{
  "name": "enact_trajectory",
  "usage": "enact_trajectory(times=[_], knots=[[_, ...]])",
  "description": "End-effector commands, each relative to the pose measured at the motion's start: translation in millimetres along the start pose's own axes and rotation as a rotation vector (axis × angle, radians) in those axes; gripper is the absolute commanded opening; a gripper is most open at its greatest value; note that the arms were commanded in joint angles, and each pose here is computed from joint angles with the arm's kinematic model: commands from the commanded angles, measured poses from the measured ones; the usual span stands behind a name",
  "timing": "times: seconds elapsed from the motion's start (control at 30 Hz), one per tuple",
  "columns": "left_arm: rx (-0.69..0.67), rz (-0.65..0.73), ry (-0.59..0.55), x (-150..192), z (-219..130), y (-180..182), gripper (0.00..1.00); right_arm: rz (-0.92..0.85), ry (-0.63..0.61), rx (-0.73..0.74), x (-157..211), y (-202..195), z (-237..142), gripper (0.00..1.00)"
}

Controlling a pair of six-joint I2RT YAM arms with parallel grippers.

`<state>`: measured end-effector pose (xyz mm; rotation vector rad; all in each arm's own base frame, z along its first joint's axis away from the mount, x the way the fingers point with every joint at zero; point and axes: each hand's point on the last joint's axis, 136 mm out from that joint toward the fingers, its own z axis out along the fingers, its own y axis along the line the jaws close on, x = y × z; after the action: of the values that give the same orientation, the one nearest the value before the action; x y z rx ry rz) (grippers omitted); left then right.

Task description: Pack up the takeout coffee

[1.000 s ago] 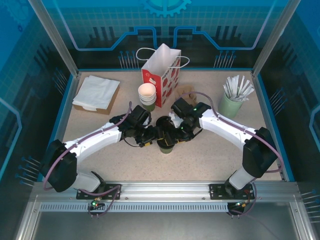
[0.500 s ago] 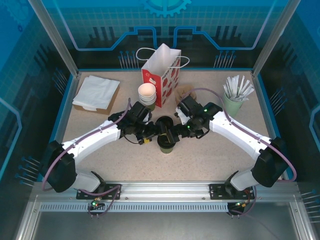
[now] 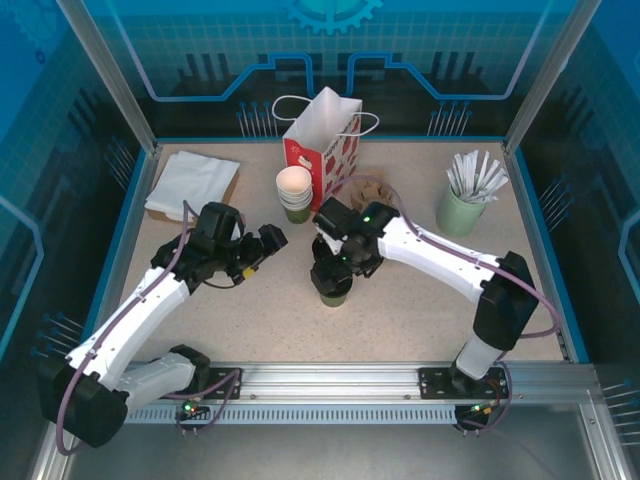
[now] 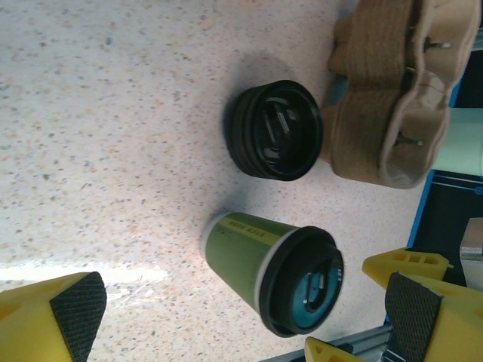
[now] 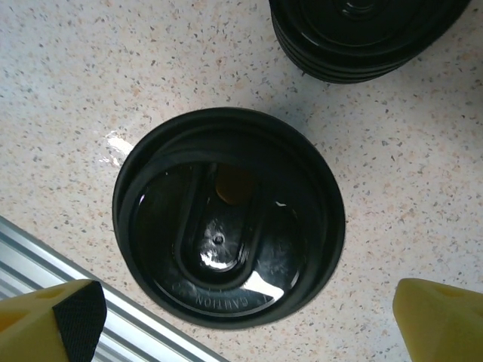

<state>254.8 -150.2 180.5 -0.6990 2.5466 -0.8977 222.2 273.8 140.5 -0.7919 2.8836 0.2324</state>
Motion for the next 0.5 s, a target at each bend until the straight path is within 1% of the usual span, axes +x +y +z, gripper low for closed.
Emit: enact_trajectory(times=[0.0,0.2,0.47], knots=[[-0.043,-0.027,0.004,4.5,0.6,17.8,0.99,-0.043,0.038,0.039,1.9,1.5,1.6,1.00],[-0.049,-0.026,0.007,5.5,2.7,21.2,0.99,-0.068,0.063,0.022,1.1,10.1,11.0,1.00],[-0.052,-0.030,0.011,6.8,4.4,23.4,0.99,-0.076,0.064,0.011,-0.9,13.6,15.5,1.00]])
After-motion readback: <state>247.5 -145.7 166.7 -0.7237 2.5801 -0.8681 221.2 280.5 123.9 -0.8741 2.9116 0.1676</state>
